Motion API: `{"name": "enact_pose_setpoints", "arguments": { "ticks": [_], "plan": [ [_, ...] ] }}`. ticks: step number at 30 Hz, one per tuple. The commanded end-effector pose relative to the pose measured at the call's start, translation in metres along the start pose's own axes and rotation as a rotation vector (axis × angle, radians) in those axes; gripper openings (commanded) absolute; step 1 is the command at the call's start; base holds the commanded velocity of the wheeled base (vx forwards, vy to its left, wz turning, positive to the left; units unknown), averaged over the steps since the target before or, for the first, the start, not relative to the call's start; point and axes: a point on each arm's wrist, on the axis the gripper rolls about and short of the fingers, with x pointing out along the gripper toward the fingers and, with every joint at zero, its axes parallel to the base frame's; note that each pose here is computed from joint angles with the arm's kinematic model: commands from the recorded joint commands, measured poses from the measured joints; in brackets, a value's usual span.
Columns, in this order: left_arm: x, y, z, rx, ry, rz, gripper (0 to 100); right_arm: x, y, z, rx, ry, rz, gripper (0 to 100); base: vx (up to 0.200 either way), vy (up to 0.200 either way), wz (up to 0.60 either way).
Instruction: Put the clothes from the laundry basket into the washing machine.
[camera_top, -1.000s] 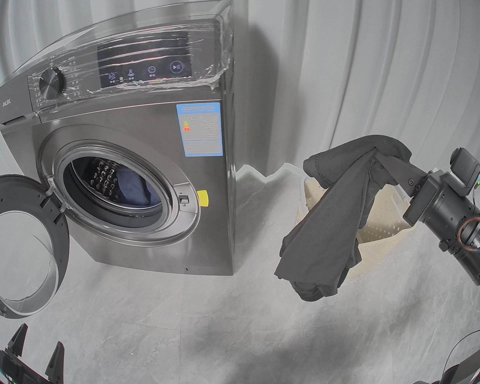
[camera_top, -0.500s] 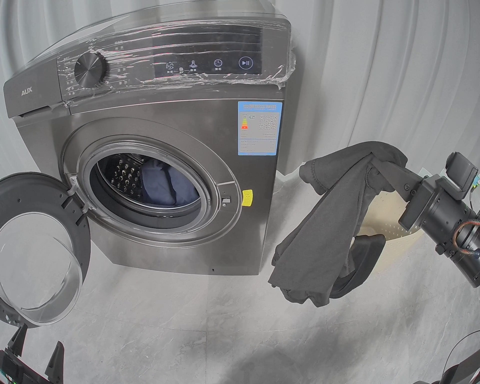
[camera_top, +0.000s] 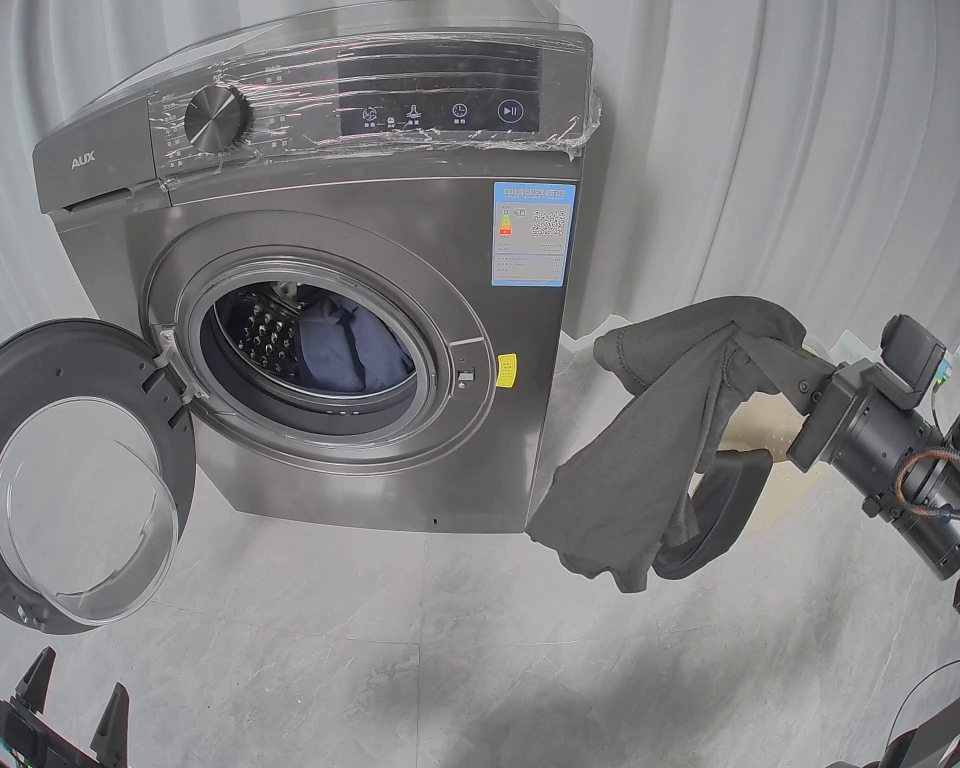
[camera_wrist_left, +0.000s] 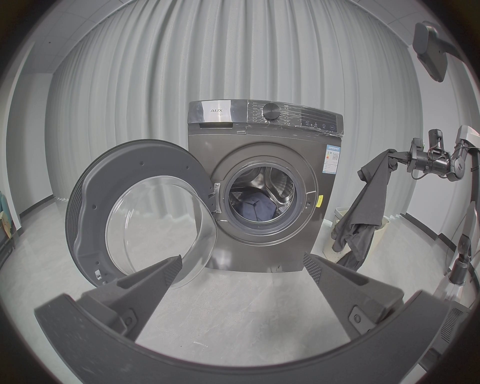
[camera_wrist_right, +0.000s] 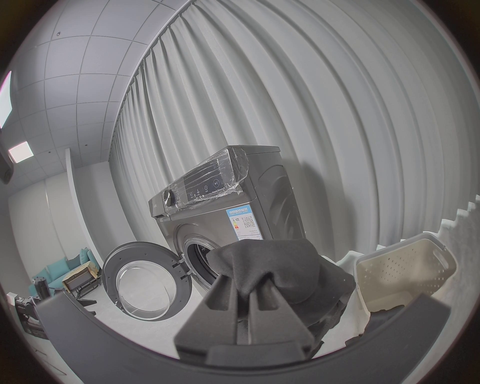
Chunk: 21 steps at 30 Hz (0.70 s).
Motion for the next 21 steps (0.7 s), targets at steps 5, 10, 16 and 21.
{"name": "enact_pose_setpoints", "arguments": {
  "ticks": [5,10,16,21],
  "plan": [
    [-0.0001,0.0002,-0.0044,0.000,-0.002,0.000,100,0.0018,-0.0003,-0.0033,0.001,0.013,-0.003,0,0.000,0.160,0.00],
    [-0.0001,0.0002,-0.0046,0.000,0.000,-0.001,100,0.0029,-0.0005,-0.0048,0.000,0.017,-0.005,0,0.000,0.200,0.00],
    [-0.0001,0.0002,-0.0046,0.003,0.000,-0.003,100,0.0007,-0.0010,-0.0062,-0.002,0.023,-0.007,0,0.000,0.200,0.00],
    [-0.0001,0.0002,-0.0046,0.002,0.000,-0.003,100,0.0011,-0.0011,-0.0074,-0.001,0.028,-0.007,0,0.000,0.200,0.00]
  ]
}}
